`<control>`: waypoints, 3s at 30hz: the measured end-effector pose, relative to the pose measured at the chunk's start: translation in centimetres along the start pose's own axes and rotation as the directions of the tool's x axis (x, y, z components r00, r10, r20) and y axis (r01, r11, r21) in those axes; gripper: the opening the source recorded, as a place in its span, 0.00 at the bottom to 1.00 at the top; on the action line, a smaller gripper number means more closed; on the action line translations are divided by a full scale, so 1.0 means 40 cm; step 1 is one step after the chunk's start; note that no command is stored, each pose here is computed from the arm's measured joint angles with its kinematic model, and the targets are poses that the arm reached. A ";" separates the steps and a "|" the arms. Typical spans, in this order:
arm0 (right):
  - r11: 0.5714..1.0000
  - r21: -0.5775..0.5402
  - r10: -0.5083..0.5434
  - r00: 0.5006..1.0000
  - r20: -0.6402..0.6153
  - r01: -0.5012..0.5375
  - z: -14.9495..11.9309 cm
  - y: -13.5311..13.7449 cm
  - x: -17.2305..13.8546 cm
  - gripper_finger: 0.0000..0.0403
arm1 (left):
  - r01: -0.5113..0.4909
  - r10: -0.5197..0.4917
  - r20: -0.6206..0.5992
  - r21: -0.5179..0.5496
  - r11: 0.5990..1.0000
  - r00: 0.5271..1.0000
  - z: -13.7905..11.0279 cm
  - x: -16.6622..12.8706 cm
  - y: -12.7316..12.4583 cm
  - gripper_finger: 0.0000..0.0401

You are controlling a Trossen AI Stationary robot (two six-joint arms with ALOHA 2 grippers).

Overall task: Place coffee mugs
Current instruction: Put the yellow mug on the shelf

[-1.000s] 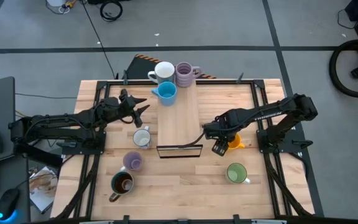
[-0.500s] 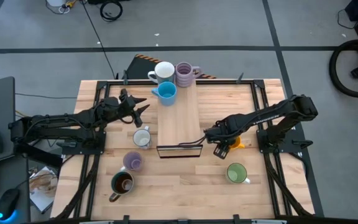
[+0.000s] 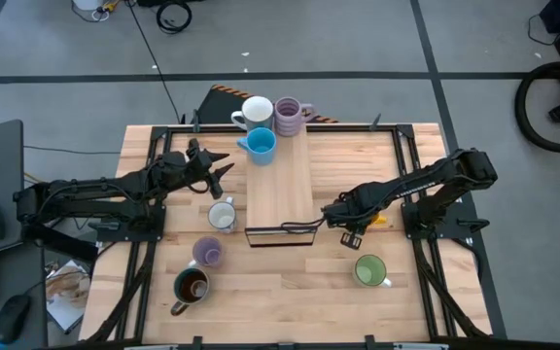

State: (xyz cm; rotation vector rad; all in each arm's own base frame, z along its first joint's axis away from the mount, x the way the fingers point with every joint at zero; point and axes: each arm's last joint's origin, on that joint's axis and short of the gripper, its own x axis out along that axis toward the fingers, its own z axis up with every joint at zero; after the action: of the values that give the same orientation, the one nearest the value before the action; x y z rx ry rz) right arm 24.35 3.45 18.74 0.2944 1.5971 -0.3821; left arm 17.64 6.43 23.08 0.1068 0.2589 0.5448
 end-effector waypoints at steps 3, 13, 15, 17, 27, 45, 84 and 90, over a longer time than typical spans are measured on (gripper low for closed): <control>0.998 -0.056 0.005 1.000 0.009 -0.005 0.001 0.003 0.000 0.09 | 0.000 0.000 0.000 0.000 1.000 1.000 0.000 0.000 0.000 0.39; 0.983 -0.179 -0.044 0.998 0.034 0.049 0.013 -0.033 -0.038 0.10 | 0.001 -0.002 -0.015 -0.016 1.000 1.000 -0.004 0.000 0.000 0.39; 0.982 -0.169 -0.069 0.995 0.069 0.079 0.029 -0.052 -0.068 0.10 | 0.002 -0.002 -0.015 -0.021 1.000 1.000 -0.004 0.000 -0.001 0.39; 0.984 -0.154 -0.076 0.990 0.120 0.095 0.049 -0.075 -0.104 0.09 | 0.002 -0.002 -0.015 -0.024 1.000 1.000 -0.004 0.000 0.000 0.39; 0.994 -0.069 -0.060 0.961 0.269 0.081 0.129 -0.198 -0.271 0.08 | 0.006 -0.007 -0.044 -0.024 1.000 0.999 -0.011 0.000 -0.002 0.39; 0.967 -0.214 -0.040 0.909 0.414 0.140 0.337 -0.219 -0.446 0.08 | 0.005 -0.007 -0.046 -0.024 1.000 0.999 -0.011 0.000 -0.002 0.39; 0.983 -0.168 0.013 0.879 0.477 0.077 0.466 -0.247 -0.408 0.30 | 0.006 -0.008 -0.056 -0.023 1.000 0.998 -0.014 0.000 -0.002 0.39; 0.992 -0.116 0.016 0.858 0.513 0.051 0.474 -0.246 -0.413 0.31 | 0.007 -0.008 -0.055 -0.023 1.000 0.998 -0.014 -0.001 -0.002 0.39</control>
State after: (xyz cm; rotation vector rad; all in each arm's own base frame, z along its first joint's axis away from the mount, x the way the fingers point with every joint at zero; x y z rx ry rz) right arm 38.54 -12.69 35.10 0.0676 1.0887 -0.3370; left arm 17.52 6.36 22.55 0.0687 0.3069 0.5438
